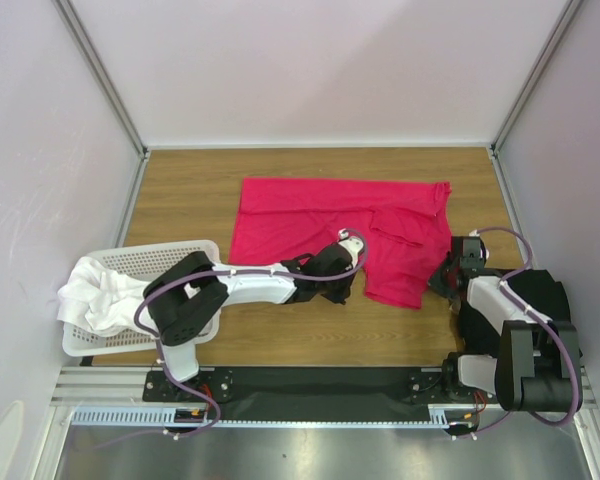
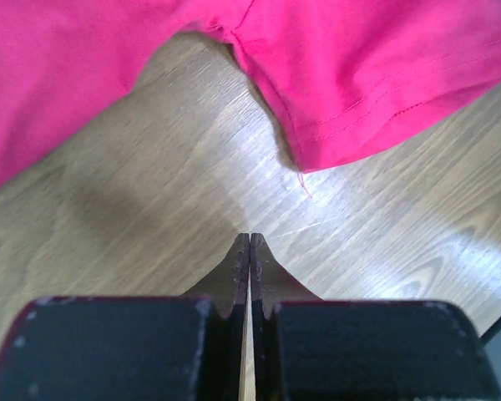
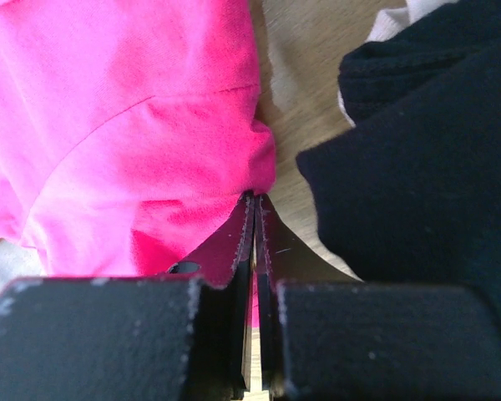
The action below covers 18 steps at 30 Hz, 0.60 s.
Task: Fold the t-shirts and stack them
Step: Fold the tshirt
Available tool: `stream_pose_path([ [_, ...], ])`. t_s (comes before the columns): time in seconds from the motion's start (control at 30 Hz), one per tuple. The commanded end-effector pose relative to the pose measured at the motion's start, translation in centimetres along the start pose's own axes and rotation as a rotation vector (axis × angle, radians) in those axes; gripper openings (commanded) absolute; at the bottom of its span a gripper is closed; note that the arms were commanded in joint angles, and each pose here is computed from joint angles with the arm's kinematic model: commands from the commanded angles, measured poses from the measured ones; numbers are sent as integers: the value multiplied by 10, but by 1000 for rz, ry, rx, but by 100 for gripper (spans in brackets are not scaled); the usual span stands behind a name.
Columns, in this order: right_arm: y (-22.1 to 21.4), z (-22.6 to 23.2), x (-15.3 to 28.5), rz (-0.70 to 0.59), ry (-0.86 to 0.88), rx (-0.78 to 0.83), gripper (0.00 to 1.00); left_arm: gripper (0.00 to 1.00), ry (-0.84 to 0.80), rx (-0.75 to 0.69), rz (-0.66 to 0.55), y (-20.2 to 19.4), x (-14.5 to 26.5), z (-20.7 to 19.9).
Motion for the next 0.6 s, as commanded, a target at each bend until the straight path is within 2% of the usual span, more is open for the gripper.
stream_pose_path([
  [0.0,5,-3,3,-47,-11,-6,0,0,27,-66,-42,10,15,4],
  [0.03,5,-3,5,-49,-3,-6,0,9,10,-69,-78,17,18,0],
  [0.13,5,-2,6,-49,4,-2,0,50,-29,-96,-169,33,23,-14],
  [0.3,5,0,6,-43,11,3,0,56,-30,-102,-189,46,7,-27],
  [0.57,6,2,8,-40,24,11,0,51,-32,3,-198,52,-21,-33],
])
Point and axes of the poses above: each gripper's point midway between its finger pads, its own x axis back along the fingers, its own z axis along the line the jaws close on, y = z × x, the point moved 6 cm from there along x, back along the fingers, and after that the axes turned 14 degrees about -x, right-handed, at the moved point
